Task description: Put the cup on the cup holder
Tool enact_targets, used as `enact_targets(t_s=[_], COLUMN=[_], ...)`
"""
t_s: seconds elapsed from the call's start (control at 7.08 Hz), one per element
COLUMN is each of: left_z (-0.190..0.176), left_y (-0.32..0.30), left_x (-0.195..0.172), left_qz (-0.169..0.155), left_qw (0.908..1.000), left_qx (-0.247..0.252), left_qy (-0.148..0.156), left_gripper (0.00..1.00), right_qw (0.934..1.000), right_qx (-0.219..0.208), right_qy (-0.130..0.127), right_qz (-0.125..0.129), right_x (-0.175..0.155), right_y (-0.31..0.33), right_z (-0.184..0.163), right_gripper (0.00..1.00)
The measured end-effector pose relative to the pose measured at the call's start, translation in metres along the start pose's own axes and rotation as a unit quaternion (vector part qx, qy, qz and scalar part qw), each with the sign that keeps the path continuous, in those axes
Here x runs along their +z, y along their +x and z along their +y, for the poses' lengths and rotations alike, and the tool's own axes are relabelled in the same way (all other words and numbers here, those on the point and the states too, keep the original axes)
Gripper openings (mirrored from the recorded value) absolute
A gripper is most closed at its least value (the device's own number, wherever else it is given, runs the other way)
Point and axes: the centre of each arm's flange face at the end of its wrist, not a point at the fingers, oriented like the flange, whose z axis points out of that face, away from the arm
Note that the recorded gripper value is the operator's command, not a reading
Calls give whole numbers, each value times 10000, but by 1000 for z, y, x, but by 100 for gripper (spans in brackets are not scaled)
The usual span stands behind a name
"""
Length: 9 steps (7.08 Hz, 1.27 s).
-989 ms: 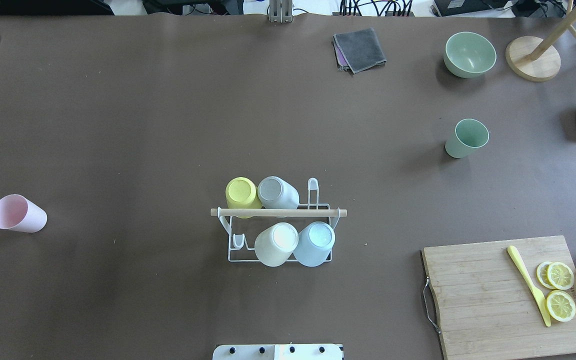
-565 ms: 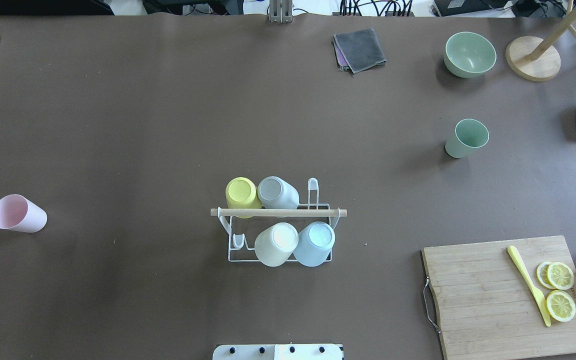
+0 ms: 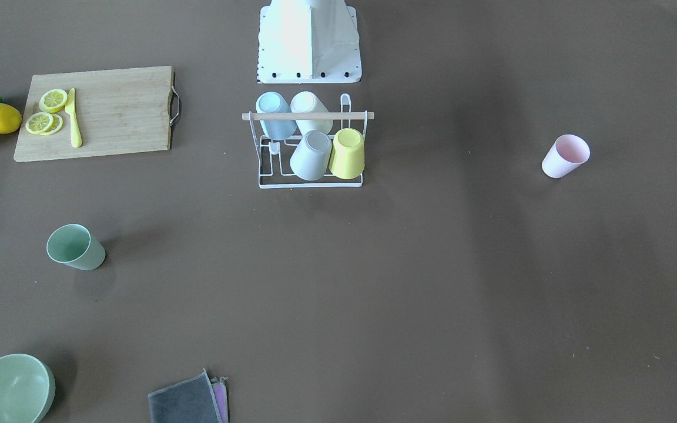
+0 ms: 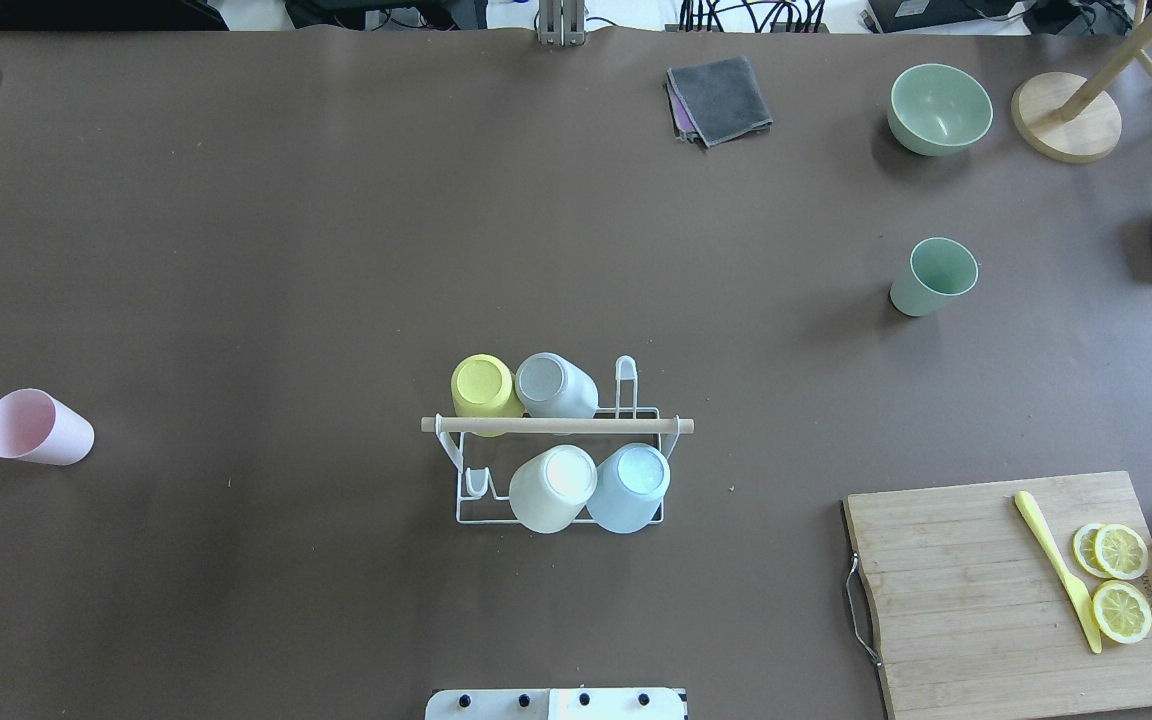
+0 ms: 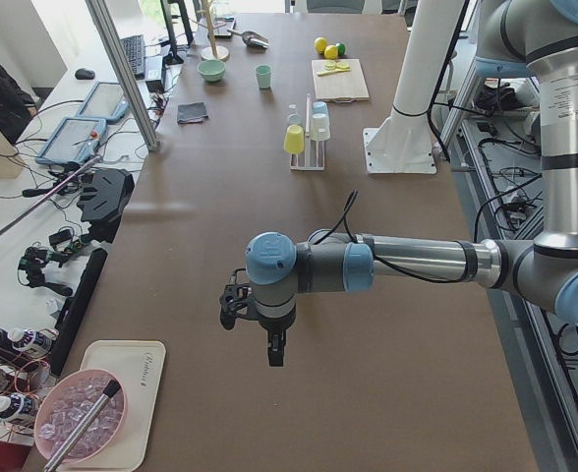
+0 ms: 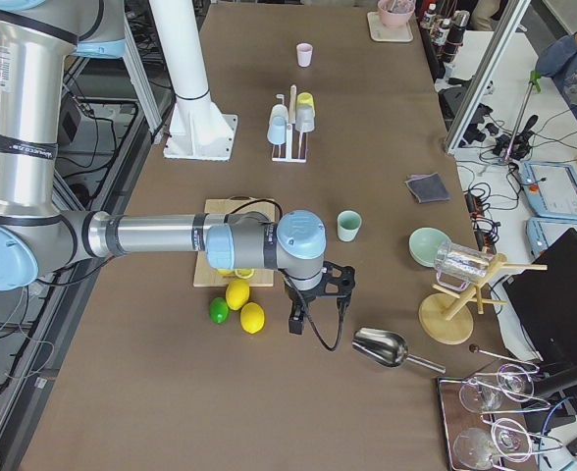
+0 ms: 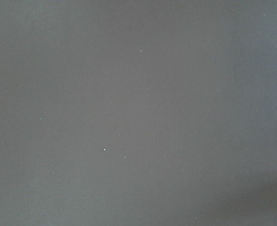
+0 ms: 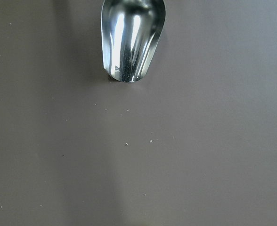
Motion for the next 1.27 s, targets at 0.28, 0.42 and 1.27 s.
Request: enact_targets(t_s=[0.28,0.42,1.27], left_z=[0,0,0], left_y=[0,0,0], left_x=[0,0,0], left_qz=[0,0,0], left_qw=[10000,10000,10000], left_qx=[2,0,2], left_qy=[2,0,2], left_gripper=[98,98,98], right_qw=[9998,9997,9848], right_qx=[-105,-138,-1718], right_qy=[-24,-24,-127], right_qz=[-144,-186,218], right_x=[0,-1,20], right_y=[-13,-16,-98], right_z=[-6,-7,-42], right_gripper=[100,100,100])
